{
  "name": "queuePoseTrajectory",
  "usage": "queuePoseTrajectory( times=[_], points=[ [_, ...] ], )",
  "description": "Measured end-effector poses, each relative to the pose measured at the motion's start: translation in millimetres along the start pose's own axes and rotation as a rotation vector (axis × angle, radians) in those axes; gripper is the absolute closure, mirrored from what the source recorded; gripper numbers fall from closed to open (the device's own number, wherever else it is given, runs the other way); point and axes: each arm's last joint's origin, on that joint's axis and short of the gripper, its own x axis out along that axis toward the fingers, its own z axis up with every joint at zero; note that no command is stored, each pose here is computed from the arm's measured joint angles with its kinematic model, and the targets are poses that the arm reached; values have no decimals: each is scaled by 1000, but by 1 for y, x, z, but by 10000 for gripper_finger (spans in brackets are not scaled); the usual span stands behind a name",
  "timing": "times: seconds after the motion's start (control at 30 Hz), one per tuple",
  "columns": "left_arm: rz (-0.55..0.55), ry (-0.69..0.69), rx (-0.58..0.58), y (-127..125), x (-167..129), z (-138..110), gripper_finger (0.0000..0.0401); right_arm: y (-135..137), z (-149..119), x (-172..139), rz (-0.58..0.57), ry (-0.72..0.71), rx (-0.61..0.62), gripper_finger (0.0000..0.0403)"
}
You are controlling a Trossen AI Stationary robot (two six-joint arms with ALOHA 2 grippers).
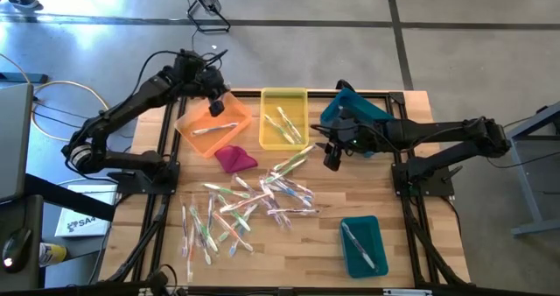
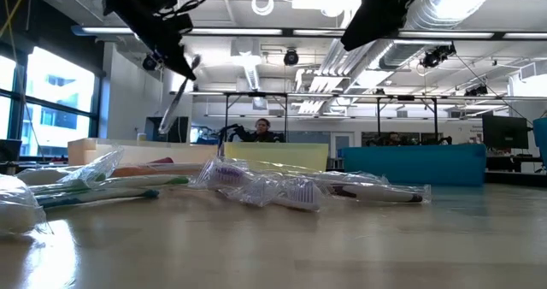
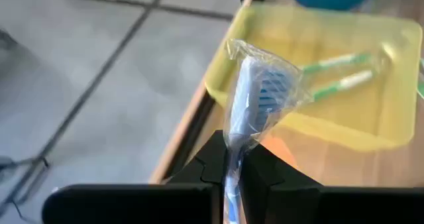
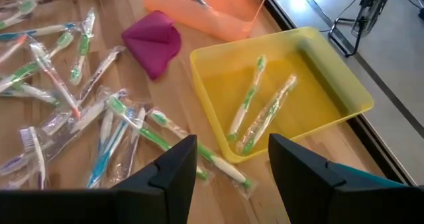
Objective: Pick & Place Toothbrushes
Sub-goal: Put the blue toothbrush into the orange bin
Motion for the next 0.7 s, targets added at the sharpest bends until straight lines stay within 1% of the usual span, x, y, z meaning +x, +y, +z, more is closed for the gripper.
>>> queuePoseTrajectory(
  times=[0.13, 0.23, 0.3, 0.4, 0.7],
  points=[
    [-31, 65, -13, -3, 0, -6, 393, 0, 0, 0, 0, 0, -1, 223],
    [-40, 92, -56, -5, 1, -10, 392, 0, 0, 0, 5, 1, -1, 223],
    [-30, 127, -85, -6, 2, -14, 389, 0, 0, 0, 7, 1, -1, 223],
    [21, 187, -124, -7, 6, -22, 390, 0, 0, 0, 8, 1, -1, 223],
    [-3, 287, -237, -18, 18, -49, 392, 0, 0, 0, 7, 2, 0, 223]
  ],
)
